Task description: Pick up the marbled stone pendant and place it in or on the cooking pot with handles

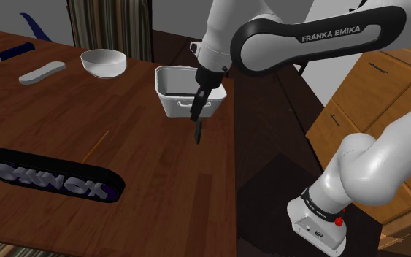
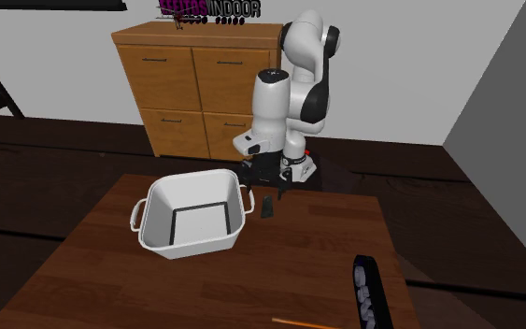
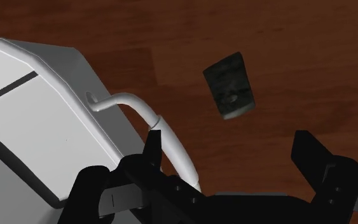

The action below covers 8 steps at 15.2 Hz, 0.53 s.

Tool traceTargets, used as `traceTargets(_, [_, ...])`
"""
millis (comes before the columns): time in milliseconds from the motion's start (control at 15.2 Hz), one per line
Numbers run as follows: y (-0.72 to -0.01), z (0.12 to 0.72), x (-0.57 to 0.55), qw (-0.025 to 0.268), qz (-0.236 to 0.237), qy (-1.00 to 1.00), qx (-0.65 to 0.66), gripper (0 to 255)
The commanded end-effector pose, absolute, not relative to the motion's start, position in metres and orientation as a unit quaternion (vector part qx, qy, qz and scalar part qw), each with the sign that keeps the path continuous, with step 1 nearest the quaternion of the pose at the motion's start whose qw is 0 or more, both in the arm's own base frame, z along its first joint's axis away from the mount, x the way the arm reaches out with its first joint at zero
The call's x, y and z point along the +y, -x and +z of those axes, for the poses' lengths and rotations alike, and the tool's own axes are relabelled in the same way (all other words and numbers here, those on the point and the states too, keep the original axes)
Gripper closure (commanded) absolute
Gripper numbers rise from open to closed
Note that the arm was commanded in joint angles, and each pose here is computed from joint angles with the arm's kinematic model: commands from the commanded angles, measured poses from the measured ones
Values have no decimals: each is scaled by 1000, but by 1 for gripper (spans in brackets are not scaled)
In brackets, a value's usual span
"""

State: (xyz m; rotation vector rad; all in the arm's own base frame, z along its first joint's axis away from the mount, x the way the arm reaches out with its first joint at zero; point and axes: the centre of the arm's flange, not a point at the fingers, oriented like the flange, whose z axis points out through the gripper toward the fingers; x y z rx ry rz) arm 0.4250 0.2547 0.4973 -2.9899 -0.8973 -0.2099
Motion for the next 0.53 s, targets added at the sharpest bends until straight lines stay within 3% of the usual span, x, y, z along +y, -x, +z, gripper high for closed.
traceTargets(0, [-426,443,258,6,-8,957,-288,255])
traceTargets(462, [-427,478,259,6,-7,957,-289,255])
